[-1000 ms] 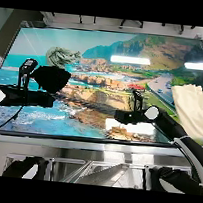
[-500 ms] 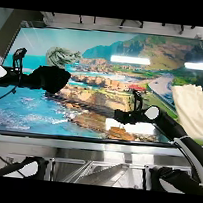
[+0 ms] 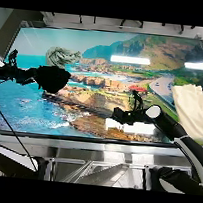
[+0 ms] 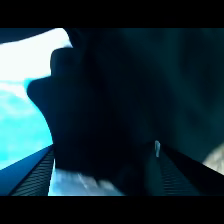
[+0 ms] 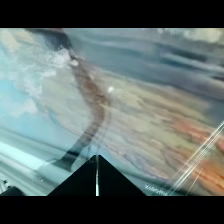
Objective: Fold the shirts.
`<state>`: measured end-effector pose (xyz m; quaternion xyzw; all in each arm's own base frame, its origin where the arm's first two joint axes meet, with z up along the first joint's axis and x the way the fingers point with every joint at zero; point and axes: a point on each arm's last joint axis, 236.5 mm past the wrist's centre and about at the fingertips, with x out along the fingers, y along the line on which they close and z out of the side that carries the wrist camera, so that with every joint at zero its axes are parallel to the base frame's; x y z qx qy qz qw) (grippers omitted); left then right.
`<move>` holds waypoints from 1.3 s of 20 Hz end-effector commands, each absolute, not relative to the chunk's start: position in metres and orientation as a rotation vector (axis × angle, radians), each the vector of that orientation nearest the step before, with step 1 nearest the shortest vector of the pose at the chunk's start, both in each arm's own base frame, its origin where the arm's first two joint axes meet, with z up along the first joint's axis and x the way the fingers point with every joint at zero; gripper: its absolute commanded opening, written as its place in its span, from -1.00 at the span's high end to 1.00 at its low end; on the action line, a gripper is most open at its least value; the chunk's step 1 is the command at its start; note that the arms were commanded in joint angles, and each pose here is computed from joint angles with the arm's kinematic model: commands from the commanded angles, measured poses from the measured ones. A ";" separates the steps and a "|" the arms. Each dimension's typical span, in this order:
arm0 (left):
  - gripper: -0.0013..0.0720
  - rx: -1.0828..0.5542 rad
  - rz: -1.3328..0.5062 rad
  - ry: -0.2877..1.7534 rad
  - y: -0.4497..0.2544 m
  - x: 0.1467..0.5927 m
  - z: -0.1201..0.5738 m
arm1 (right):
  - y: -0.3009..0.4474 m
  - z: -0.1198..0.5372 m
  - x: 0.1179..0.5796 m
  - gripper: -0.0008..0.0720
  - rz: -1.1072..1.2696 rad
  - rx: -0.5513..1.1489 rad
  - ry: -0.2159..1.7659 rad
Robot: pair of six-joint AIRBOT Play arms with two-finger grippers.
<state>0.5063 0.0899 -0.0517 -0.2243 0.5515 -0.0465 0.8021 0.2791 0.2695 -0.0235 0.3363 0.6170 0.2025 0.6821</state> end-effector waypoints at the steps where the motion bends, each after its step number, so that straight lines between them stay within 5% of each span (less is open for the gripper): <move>1: -0.96 -0.577 -0.150 1.182 0.090 0.533 -0.076 | 0.277 -0.018 0.268 0.89 0.481 0.788 1.431; 5: -0.94 -0.711 -0.288 1.189 0.051 0.550 -0.080 | 0.270 0.000 0.272 0.89 0.548 0.731 1.352; 6: -0.27 -0.708 -0.315 1.212 0.043 0.547 -0.081 | 0.265 0.012 0.278 0.89 0.568 0.719 1.299; 7: 0.81 -0.687 -0.349 1.226 0.037 0.543 -0.079 | 0.257 0.026 0.283 0.89 0.577 0.721 1.248; 8: 0.93 -0.657 -0.381 1.225 0.035 0.539 -0.073 | 0.247 0.043 0.291 0.89 0.573 0.736 1.186; 15: 0.93 -0.574 -0.390 1.106 0.027 0.519 0.041 | 0.185 0.090 0.322 0.89 0.486 0.788 0.973; 21: 0.93 -0.515 -0.457 1.090 -0.061 0.425 0.091 | 0.168 0.075 0.312 0.89 0.477 0.654 1.011; 26: 0.93 -0.526 -0.533 1.181 -0.165 0.349 0.058 | 0.141 0.083 0.320 0.89 0.414 0.650 0.955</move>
